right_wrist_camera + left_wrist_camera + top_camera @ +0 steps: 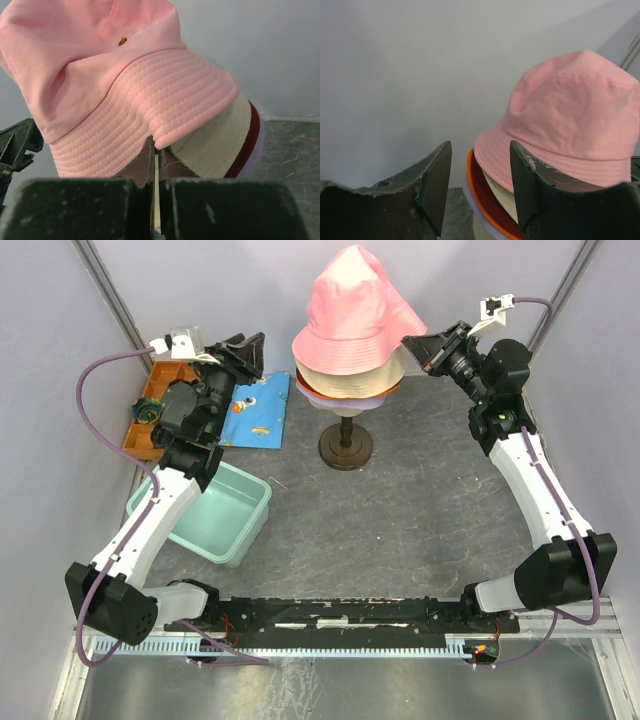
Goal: Stack the hats
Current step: Stack the hat on the hat.
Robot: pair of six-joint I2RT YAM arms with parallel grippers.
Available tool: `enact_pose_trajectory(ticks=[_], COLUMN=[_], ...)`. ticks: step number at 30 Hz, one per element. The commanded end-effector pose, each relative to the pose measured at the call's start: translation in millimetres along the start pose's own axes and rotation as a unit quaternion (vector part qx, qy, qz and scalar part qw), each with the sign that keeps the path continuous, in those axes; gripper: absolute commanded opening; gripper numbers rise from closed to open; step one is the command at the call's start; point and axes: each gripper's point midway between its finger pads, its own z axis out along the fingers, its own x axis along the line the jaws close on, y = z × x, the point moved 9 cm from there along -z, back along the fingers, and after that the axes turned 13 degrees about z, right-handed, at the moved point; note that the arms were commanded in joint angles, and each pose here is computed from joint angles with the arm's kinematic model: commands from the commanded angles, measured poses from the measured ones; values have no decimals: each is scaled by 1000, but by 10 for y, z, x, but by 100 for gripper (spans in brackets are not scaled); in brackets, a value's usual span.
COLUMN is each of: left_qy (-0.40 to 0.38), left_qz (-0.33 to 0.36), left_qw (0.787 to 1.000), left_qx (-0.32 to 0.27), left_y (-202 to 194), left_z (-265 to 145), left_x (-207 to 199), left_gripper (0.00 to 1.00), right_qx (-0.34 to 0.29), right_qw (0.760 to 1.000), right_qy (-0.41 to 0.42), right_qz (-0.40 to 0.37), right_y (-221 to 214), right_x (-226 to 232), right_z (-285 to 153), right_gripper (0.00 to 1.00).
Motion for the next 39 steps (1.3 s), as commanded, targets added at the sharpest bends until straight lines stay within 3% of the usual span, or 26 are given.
enact_pose_trajectory(ticks=[1,11,17,20,27,31,39], left_qy=[-42,-47,-40,-49,-53,-53,-51], left_qz=[-117,-211,-333,-387,-428,-460,-510], left_qw=[992,972,937,915,893,879,854], left_qx=[24,94,101,108,129,115,83], left_y=[103,155,153,46,-171,-214,-242], left_z=[-102,-376,-493,-502,-487,-469,-416], left_x=[-175,-338,-424,-487,-683,-760,-794], left_gripper=[57,58,62,69,73,80,84], right_qx=[5,34,42,55,83,84,85], right_qw=[1000,999,999,998,996,996,996], right_qy=[26,5,-2,1,-7,-9,-11], right_qz=[5,20,21,25,35,32,27], right_y=[-60,-351,-465,-562,-825,-833,-837], right_x=[270,219,198,220,153,153,162], right_z=[-153,-391,-418,-376,-288,-293,-315], right_gripper=[0,0,0,0,0,0,0])
